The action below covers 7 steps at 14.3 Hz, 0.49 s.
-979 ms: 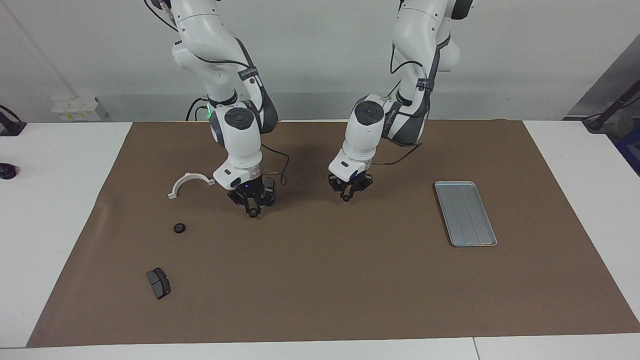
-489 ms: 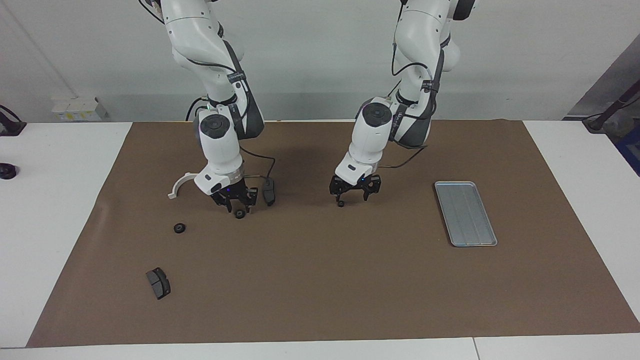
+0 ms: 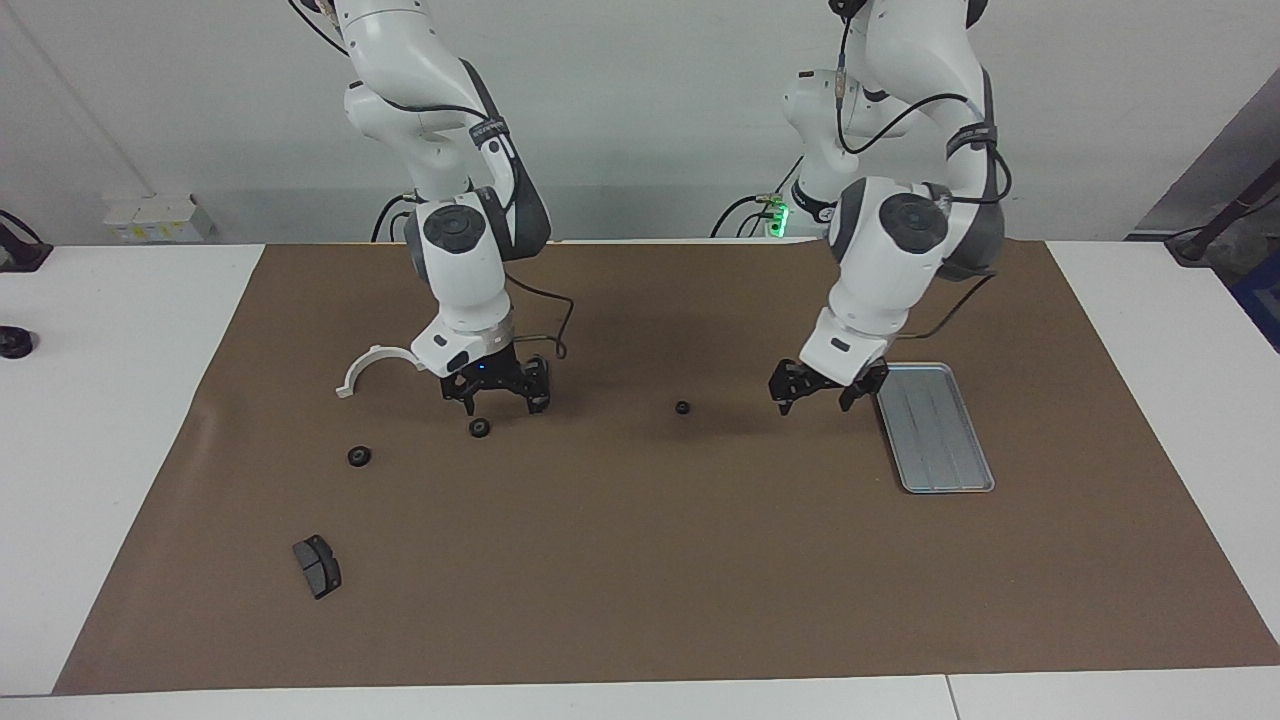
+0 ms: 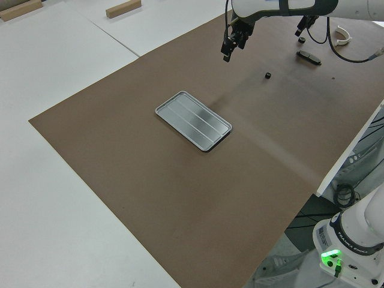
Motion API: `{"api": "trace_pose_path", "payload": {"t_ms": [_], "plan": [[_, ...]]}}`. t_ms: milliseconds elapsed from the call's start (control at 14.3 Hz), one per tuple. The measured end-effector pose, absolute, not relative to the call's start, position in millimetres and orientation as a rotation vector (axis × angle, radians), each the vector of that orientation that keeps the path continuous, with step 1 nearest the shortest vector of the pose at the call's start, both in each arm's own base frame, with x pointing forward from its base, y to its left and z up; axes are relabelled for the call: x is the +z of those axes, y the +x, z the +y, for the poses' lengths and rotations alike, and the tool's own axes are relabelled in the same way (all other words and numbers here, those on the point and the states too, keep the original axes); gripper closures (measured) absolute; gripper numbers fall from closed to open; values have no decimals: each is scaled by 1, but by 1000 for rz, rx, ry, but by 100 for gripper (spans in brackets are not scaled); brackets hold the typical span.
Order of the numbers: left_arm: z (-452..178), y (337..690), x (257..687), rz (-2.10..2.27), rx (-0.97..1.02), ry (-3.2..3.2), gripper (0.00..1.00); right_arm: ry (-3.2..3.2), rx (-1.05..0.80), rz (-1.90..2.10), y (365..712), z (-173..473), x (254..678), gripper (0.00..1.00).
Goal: Place bearing gear from tray to pile
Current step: 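Grasp the mid-table gear with the right gripper while the left gripper withdraws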
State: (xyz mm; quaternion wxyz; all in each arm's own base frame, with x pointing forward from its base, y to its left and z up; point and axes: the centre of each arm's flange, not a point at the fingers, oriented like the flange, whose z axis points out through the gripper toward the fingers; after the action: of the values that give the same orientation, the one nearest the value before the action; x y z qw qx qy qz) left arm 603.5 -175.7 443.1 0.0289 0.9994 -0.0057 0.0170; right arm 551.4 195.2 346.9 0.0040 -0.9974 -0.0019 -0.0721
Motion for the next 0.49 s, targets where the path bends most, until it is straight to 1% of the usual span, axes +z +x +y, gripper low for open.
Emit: {"api": "trace_pose_path", "payload": {"t_ms": [70, 280, 489], "plan": [[-152, 604, 454, -27, 34, 3089, 0, -3120, -230, -14, 550, 210, 351, 0], [-80, 598, 487, -71, -14, 3099, 0, -3105, -234, -23, 544, 264, 362, 0], [-33, 584, 523, -52, 12, 3101, 0, -3087, -243, -59, 540, 313, 371, 0]]}}
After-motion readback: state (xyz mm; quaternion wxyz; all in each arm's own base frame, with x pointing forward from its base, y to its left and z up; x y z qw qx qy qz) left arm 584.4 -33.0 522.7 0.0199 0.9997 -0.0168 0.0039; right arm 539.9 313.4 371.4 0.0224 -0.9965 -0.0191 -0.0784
